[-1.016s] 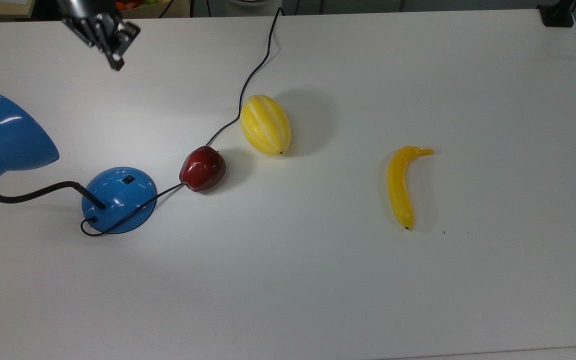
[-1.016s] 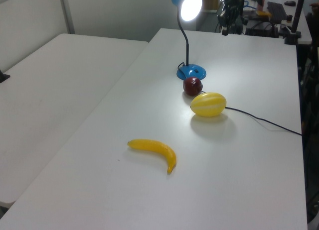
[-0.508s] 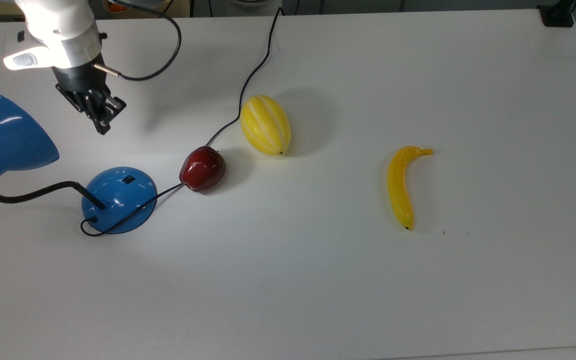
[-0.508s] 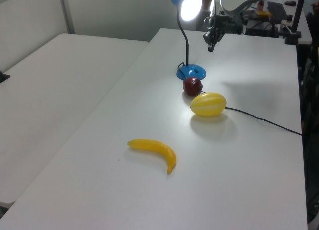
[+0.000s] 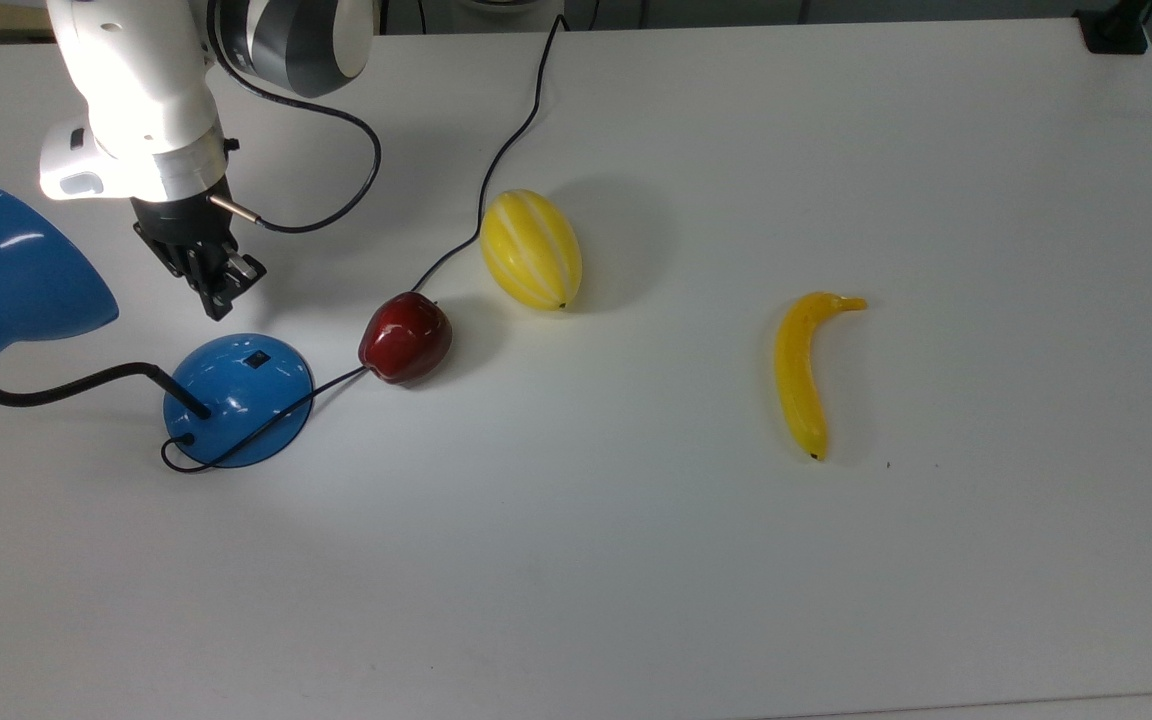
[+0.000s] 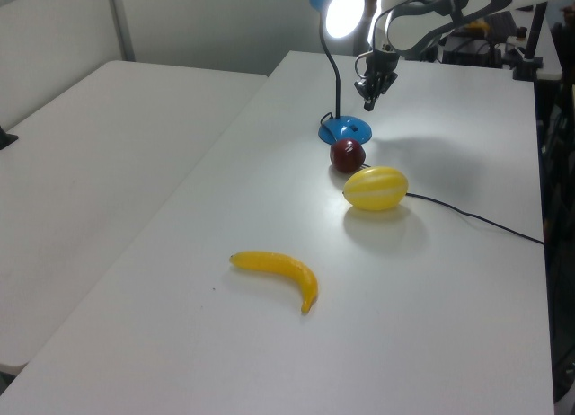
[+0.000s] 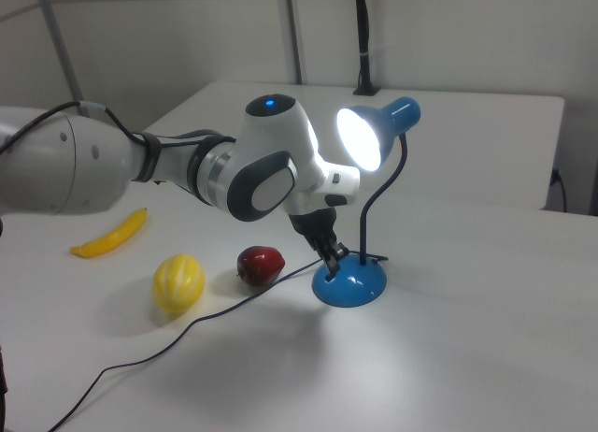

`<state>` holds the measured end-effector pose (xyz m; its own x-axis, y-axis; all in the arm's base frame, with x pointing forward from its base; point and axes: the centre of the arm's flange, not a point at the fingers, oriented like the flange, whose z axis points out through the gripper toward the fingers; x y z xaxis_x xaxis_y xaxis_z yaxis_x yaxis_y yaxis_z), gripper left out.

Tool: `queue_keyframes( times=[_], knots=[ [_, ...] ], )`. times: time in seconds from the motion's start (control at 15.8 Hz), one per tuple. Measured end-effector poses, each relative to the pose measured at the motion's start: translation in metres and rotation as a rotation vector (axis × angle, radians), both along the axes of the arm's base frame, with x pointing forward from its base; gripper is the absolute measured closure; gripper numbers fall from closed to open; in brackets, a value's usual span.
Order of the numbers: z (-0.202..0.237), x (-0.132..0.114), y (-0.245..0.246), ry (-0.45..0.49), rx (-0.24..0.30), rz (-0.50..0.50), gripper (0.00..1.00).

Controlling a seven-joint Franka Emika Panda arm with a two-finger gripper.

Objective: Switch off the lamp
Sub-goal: 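Move the gripper over the blue lamp base and lower toward its switch, then press down on the switch on the blue lamp base with the gripper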

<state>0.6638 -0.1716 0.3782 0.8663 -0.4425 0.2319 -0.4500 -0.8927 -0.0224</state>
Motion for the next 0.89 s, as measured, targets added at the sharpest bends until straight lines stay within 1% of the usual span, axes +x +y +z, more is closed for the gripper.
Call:
queue_keyframes(
  times=[0.38,0.57,0.89],
  knots=[
    [-0.017,0.012,0.020,-0.035,0.000,-0.021,0.99],
    [-0.026,0.015,0.029,-0.028,-0.005,-0.014,0.99],
    [-0.036,0.016,0.031,-0.010,-0.020,-0.008,0.99]
  ],
)
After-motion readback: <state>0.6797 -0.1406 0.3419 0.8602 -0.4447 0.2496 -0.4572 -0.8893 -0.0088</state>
